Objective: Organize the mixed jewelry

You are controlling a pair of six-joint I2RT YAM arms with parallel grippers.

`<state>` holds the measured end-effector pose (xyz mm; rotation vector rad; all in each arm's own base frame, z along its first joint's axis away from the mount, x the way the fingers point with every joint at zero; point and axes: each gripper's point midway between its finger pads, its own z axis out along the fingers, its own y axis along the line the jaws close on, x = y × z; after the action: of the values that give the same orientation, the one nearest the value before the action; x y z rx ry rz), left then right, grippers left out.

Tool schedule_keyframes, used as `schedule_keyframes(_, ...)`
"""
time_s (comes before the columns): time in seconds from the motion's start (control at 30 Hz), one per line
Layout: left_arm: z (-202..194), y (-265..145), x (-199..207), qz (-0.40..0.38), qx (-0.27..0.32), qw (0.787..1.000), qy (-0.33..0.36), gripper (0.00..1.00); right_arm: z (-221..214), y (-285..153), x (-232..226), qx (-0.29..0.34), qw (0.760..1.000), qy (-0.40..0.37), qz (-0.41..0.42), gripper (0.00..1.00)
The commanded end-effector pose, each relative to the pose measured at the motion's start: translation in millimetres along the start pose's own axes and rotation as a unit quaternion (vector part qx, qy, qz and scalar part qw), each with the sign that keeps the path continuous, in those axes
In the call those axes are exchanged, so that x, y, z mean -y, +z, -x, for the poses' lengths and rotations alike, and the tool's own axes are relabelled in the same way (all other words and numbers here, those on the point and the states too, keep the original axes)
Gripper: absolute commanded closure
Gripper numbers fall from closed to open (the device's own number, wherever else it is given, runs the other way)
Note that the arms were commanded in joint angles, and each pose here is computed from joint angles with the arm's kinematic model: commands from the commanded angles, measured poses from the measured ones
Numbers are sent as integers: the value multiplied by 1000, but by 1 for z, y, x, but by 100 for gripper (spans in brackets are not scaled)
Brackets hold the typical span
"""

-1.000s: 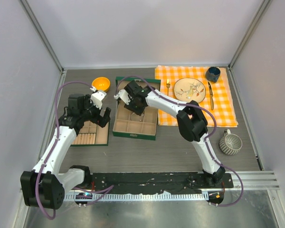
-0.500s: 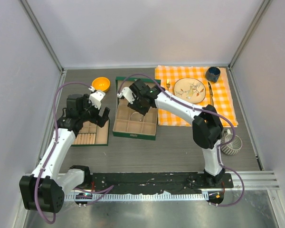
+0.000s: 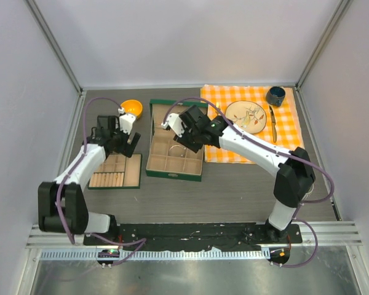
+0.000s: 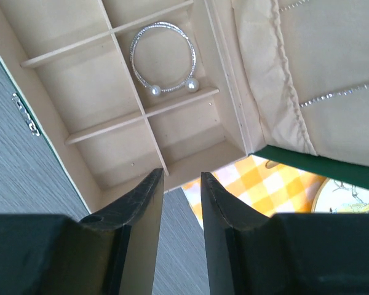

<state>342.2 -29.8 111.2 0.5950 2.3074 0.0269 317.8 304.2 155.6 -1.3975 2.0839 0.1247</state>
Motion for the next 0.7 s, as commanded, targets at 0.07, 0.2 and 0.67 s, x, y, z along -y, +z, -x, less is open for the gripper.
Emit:
schedule_keyframes(0.07, 32, 38, -43, 57, 3, 998, -11, 2, 9, -30, 10, 51, 998, 10, -37, 62)
schedule_keyframes(0.2, 39, 60, -49, 52, -9, 998, -16, 3, 8, -37, 11, 63, 997, 13, -44, 62)
schedule_keyframes(0.67, 26, 95, -49, 42, -51, 998, -24, 16, -4, -33, 6, 54, 998, 14, -42, 62)
